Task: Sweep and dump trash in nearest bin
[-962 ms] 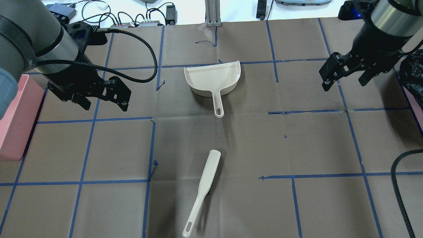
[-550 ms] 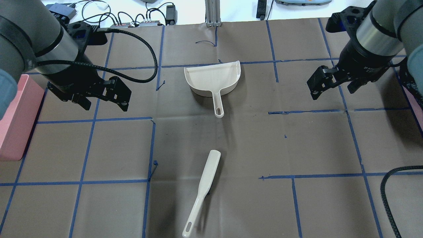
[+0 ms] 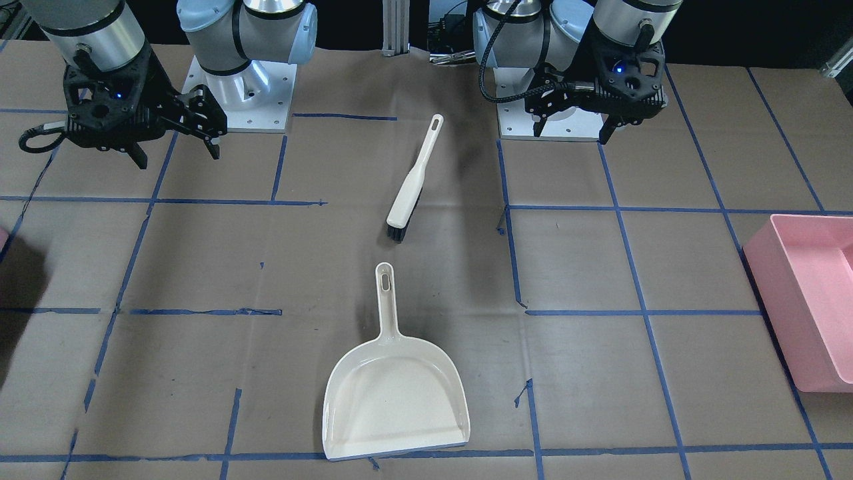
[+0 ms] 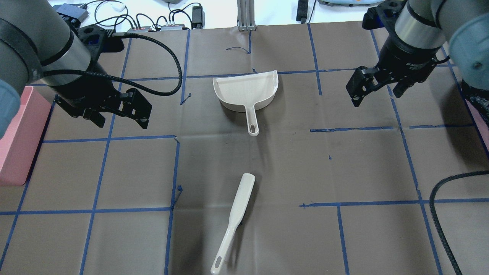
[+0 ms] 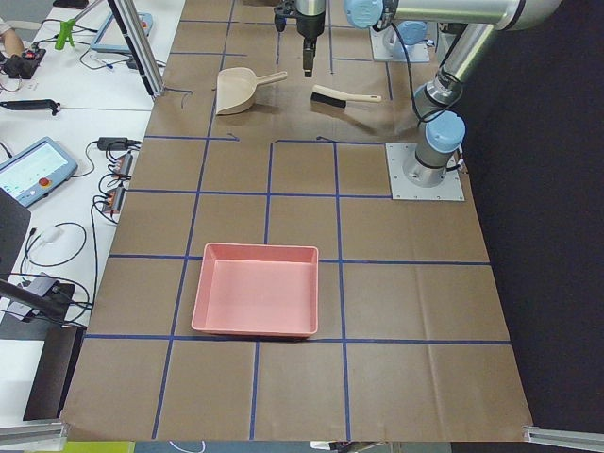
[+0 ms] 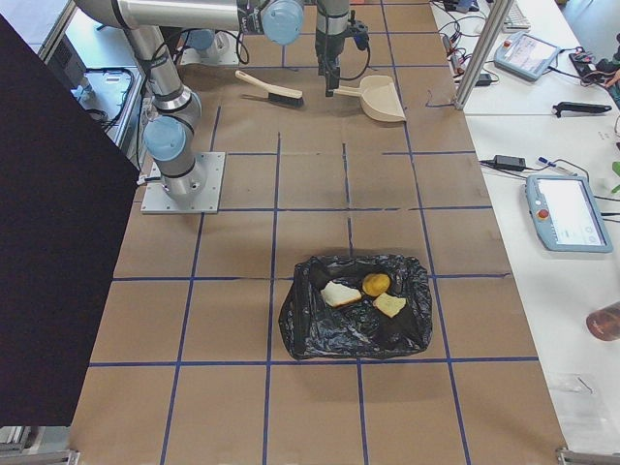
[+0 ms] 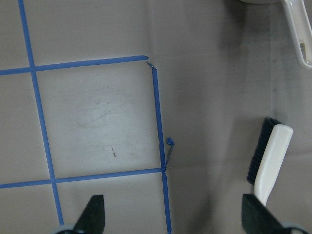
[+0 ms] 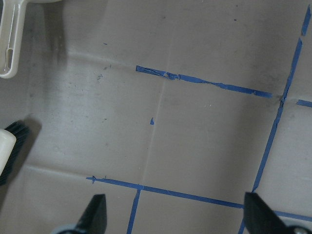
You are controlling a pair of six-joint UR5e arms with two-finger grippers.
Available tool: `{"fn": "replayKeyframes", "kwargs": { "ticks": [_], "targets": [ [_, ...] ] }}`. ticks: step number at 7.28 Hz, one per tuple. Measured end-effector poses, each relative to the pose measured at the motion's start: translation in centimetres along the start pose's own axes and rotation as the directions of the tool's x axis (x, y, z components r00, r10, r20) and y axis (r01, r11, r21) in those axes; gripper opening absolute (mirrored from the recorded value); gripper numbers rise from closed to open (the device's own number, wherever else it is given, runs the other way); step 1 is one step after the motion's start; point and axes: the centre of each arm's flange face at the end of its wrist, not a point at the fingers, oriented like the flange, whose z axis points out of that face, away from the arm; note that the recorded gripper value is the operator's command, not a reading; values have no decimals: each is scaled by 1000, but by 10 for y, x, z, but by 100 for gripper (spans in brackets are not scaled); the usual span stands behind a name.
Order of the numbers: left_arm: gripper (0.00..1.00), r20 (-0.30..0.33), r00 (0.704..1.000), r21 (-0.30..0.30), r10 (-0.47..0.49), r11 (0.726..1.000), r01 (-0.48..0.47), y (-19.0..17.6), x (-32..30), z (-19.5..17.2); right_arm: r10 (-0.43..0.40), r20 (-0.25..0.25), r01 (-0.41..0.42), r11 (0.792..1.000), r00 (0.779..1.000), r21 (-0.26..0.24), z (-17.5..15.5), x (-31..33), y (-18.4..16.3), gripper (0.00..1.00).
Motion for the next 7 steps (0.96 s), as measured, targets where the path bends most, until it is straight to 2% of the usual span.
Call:
{"fn": "replayKeyframes", "kwargs": {
  "ticks": [7],
  "targets": [
    [99,29,999,-3,24,1000,-24,1,-3,0,0,-4,0,1000,1000,2,-3,-5,-12,100]
  ]
}}
